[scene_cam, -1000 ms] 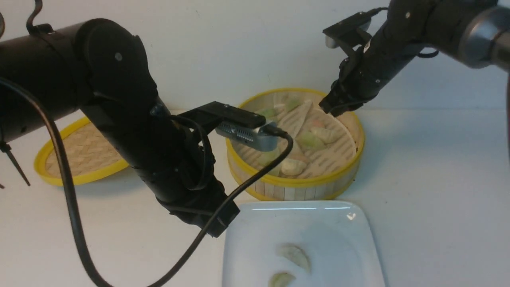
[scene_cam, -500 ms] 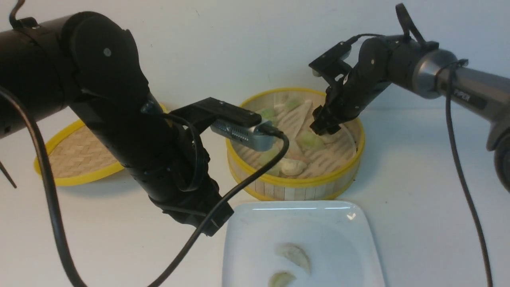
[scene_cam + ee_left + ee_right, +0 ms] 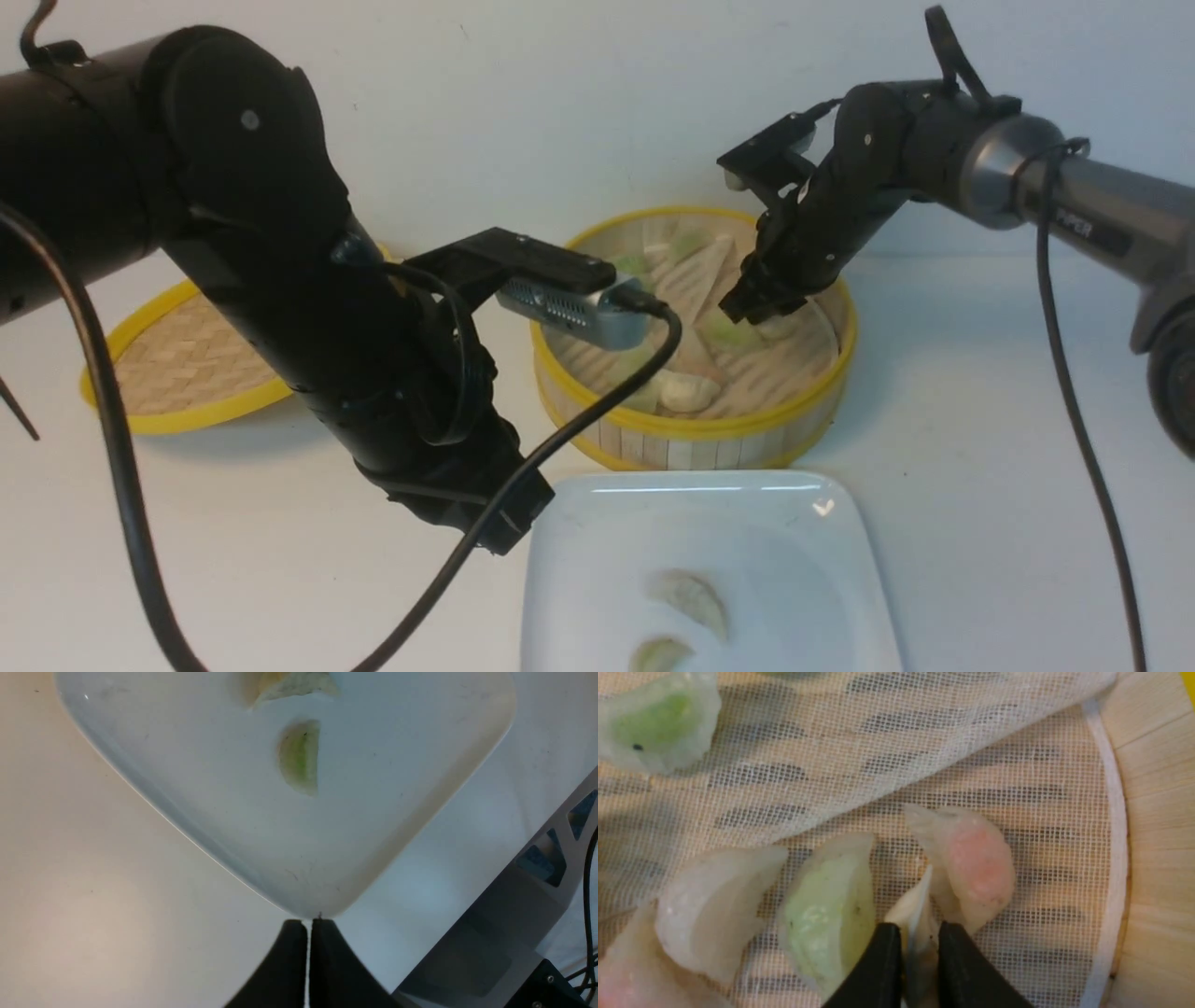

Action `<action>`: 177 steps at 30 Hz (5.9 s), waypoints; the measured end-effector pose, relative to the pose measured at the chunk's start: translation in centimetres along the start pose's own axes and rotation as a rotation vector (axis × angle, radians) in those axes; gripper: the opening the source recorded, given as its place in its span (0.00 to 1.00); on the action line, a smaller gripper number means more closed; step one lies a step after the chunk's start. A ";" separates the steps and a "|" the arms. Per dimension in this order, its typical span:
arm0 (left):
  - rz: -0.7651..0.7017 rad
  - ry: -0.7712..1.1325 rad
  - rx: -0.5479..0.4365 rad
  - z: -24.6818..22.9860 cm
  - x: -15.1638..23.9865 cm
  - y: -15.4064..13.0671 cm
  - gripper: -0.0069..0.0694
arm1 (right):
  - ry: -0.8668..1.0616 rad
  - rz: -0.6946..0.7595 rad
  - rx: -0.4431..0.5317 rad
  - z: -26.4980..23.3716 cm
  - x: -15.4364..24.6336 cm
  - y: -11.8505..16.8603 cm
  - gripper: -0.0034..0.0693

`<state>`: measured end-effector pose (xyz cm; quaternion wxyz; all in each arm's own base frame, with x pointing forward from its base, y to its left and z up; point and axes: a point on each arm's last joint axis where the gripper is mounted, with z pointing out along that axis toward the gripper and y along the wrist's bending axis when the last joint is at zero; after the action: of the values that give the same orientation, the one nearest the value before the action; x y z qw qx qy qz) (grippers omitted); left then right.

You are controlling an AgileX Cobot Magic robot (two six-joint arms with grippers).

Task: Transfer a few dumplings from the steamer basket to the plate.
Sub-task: Use the right arm to grab a dumpling from inside the steamer, then use the right arm to put the dumpling into the plate, then use the left arm to grab a dumpling from the steamer, then use the left arm to put the dumpling into the plate, then use the right arm to grab a dumpling from inside the steamer

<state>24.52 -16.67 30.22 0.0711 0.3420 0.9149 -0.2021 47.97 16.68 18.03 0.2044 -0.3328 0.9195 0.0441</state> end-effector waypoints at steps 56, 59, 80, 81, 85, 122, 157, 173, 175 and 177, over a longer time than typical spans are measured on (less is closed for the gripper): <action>0.003 -0.264 -0.232 5.2 -12.6 6.4 0.09 | 0.110 0.227 -0.292 -10.3 15.8 16.7 0.59; 0.017 -0.275 -0.265 6.9 -13.9 7.7 0.12 | 0.064 0.242 -0.317 -12.1 15.7 16.9 0.56; -0.001 -0.213 -0.286 14.3 -15.0 11.3 0.61 | -0.179 0.220 -0.332 -19.6 15.9 17.0 0.48; -0.004 -0.211 -0.285 14.4 -15.0 11.3 0.57 | -0.179 0.221 -0.333 -19.6 15.9 17.0 0.48; -0.015 -0.206 -0.282 14.5 -14.9 11.3 0.42 | -0.179 0.225 -0.336 -19.6 15.9 17.0 0.48; -0.184 0.047 -0.026 5.4 0.0 2.5 0.42 | -0.351 0.277 -0.165 -23.9 12.8 11.7 0.44; 0.074 0.003 -0.186 8.0 -3.5 1.1 0.40 | -0.370 0.285 -0.157 -23.9 12.6 11.6 0.43; 0.097 -0.344 -0.325 -8.8 3.9 -4.5 0.08 | -0.174 0.302 -0.020 -20.8 6.8 3.7 0.04; 0.097 -0.392 -0.318 -10.1 5.4 -5.1 0.08 | -0.159 0.296 -0.019 -19.5 5.6 3.0 0.05; 0.091 -0.434 -0.314 -11.1 6.7 -5.6 0.08 | -0.149 0.287 -0.016 -18.3 4.7 2.4 0.08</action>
<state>15.90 -11.83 40.24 0.3269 0.3162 0.8821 -0.1229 36.82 11.75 32.68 0.2608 -0.1955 0.9396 0.1048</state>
